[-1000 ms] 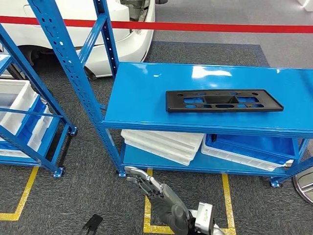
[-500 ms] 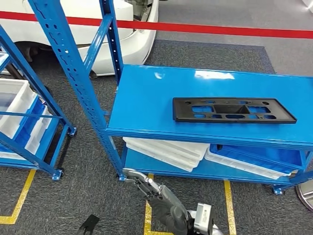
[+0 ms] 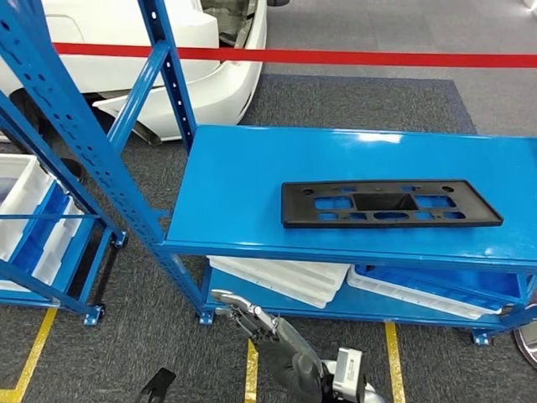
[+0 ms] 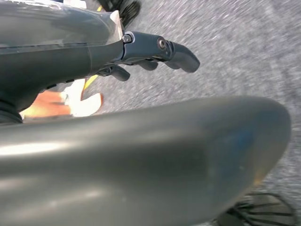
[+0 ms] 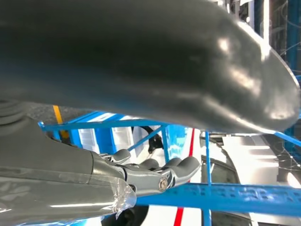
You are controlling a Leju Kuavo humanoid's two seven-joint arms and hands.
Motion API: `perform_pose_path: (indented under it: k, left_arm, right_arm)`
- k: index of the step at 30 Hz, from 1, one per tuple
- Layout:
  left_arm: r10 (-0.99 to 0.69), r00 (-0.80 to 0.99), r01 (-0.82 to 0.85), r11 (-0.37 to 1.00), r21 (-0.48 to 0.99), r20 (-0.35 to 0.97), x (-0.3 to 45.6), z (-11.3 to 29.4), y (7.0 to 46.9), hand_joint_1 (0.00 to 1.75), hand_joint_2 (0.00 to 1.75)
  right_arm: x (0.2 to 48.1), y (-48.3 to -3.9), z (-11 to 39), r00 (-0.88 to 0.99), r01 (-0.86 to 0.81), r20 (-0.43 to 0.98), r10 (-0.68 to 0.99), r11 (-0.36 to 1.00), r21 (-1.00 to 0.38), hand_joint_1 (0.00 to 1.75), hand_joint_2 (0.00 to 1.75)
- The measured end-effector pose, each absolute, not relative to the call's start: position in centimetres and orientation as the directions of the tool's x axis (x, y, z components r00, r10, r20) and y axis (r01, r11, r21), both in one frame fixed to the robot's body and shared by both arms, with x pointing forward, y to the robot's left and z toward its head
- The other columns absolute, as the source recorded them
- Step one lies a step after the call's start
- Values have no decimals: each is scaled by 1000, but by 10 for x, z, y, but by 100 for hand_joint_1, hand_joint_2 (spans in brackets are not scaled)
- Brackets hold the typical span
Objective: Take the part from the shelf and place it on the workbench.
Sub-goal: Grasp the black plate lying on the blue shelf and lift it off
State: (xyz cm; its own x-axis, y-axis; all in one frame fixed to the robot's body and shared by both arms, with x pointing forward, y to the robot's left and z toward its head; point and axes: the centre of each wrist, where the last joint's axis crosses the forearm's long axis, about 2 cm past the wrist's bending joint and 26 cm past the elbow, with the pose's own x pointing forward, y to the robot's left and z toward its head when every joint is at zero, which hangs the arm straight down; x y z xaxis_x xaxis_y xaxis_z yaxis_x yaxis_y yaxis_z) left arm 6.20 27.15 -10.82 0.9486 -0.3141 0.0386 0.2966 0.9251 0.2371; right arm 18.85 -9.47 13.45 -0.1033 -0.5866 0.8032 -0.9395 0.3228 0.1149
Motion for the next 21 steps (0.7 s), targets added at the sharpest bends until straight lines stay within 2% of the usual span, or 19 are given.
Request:
perform_pose_path:
  k: [14,18,21]
  left_arm:
    - [-312,949,296,924,244,32,60,-109,274,0,0]
    - [-309,950,292,925,242,36,62,-108,274,0,0]
    - [-308,951,292,927,235,34,61,-108,274,0,0]
  right_arm:
    - [187,-95,131,-88,-942,807,-584,312,123,0,0]
    - [187,-96,131,-90,-942,807,-584,312,121,0,175]
    - [187,-97,129,-87,-942,810,-580,313,123,0,175]
